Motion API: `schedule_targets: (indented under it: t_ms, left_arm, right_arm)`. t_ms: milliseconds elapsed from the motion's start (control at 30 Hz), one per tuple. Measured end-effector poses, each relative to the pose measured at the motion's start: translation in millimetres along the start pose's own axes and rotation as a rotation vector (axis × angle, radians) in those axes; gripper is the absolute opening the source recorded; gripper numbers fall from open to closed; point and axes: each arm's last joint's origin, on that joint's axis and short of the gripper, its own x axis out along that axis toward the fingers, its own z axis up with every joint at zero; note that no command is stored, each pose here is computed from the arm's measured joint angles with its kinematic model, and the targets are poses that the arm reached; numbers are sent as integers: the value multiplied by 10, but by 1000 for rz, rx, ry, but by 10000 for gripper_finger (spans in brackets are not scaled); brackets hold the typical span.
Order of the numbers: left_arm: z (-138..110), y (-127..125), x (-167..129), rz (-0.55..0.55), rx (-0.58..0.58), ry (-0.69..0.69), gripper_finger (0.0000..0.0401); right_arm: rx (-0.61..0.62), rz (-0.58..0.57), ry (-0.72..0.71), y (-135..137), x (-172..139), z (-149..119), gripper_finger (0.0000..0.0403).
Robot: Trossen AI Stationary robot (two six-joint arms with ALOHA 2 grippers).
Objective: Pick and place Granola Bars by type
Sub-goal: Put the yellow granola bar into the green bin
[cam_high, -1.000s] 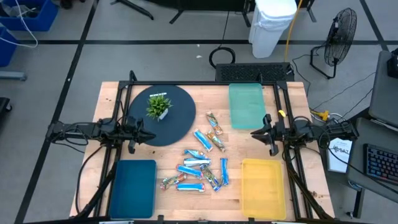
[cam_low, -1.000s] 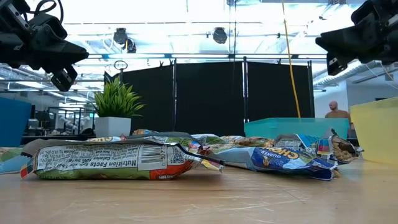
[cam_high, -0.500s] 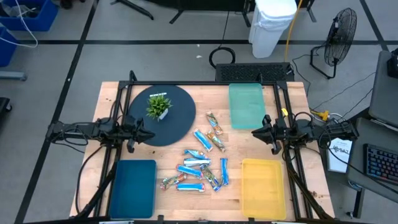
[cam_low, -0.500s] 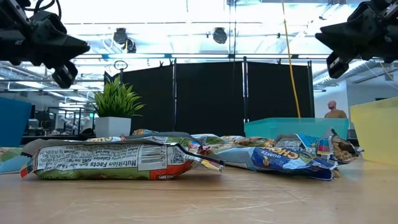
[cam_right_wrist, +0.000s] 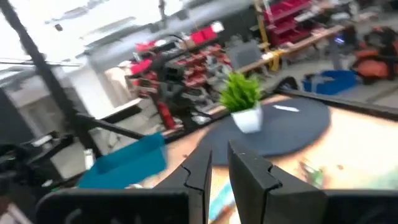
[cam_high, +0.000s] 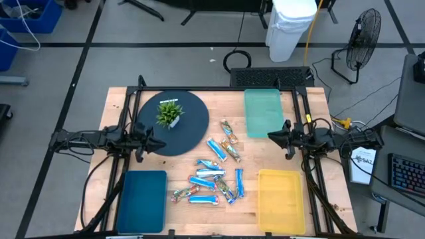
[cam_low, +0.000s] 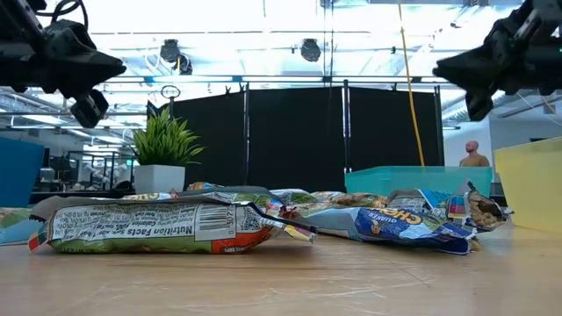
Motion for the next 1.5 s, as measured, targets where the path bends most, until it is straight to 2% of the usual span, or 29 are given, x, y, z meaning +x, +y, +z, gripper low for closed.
schedule_targets:
  t_ms: [100,267,333,433,500,600,700,800,900,1000,1133,1300,1500]
  left_arm:
    - [11,12,0,45,-4,-32,31]
    - [16,17,-1,63,4,-46,31]
    - [16,17,-1,64,26,-45,31]
    - [15,17,-1,65,72,-43,31]
    - [15,17,-1,65,92,-43,31]
    - [15,17,-1,66,105,-42,31]
    - [15,18,-1,66,108,-42,31]
    - [10,20,-1,68,102,-37,31]
    - [10,21,-1,69,105,-36,31]
    - [10,21,-1,69,101,-36,31]
    - [9,21,-1,69,102,-36,31]
    - [10,21,-1,69,105,-36,31]
    - [10,21,-1,69,105,-36,31]
  right_arm:
    - [-14,-17,33,-11,10,-33,43]
    - [-115,-22,50,-11,28,-48,43]
    - [-117,-28,47,-9,41,-47,43]
    - [-77,-59,-57,24,77,50,43]
    - [-101,-96,-1,27,121,36,43]
    - [-103,-125,47,225,274,397,43]
    - [-159,-246,180,425,568,694,43]
    - [-248,-338,328,639,996,998,49]
    - [-326,-395,482,805,1446,1307,70]
    - [-362,-460,690,819,1870,1416,106]
    - [-313,-547,900,666,2292,1412,165]
    - [-246,-603,1092,331,2608,989,230]
    - [-271,-766,1141,-47,2745,525,250]
